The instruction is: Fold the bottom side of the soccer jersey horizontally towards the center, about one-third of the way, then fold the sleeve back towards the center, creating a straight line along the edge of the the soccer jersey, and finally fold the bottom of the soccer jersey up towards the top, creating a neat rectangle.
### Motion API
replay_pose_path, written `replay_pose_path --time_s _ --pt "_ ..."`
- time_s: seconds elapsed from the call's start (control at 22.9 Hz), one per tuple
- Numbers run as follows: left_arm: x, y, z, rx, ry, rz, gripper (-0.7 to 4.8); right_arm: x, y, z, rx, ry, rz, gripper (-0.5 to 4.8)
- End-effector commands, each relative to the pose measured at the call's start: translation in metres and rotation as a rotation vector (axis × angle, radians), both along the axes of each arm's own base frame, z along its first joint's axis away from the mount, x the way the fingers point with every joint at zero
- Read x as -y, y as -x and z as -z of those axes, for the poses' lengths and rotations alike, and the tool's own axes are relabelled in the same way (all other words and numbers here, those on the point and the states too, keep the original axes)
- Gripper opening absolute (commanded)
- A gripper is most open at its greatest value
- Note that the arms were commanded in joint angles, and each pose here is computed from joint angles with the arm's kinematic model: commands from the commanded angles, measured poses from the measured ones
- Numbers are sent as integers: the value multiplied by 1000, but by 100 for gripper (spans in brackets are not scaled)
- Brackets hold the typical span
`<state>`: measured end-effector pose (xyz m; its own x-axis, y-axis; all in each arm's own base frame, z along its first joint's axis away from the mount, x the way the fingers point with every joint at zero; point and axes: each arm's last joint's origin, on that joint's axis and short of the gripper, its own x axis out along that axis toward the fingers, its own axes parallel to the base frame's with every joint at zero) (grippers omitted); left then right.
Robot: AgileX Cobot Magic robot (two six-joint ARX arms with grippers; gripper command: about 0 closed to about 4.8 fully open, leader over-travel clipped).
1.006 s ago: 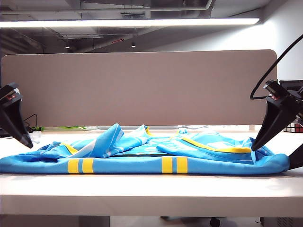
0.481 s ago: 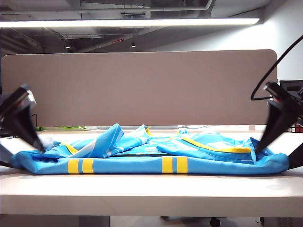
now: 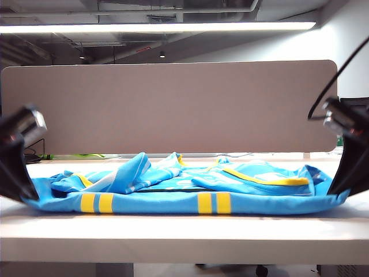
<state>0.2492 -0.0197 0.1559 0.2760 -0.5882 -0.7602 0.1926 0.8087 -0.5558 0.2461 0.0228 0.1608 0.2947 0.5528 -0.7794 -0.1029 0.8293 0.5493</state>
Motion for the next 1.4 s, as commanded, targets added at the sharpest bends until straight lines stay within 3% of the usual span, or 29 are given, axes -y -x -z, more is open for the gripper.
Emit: replay_pose_path --time_s 0.04,0.26,0.44,0.61,0.79,0.96,1.18,1.31,1.4 --pt "0 16 -24 35 4 9 -5 0 18 -20 19 15 -40 -9" --pt "0 72 -83 152 14 -29 -6 2 66 -70 130 15 -40 -8" --pt "-2 109 -108 254 -7 -90 -5 4 98 -89 199 60 -17 -8" --pt "-2 104 -114 333 4 -121 -5 4 96 -98 297 59 21 -9" --pt "-2 69 -111 397 39 -157 -5 3 64 -101 396 6 89 -8" --pt "-1 12 -95 442 91 -213 -5 2 -3 -100 414 -5 98 -9" --pt "1 -73 -68 415 84 -210 -5 -3 -112 -77 386 -6 92 -8" --pt "1 -108 -51 417 69 -224 -6 -5 -152 -59 391 -6 89 -8" --pt "-1 -132 -39 430 14 -268 -5 -5 -179 -46 459 -12 91 0"
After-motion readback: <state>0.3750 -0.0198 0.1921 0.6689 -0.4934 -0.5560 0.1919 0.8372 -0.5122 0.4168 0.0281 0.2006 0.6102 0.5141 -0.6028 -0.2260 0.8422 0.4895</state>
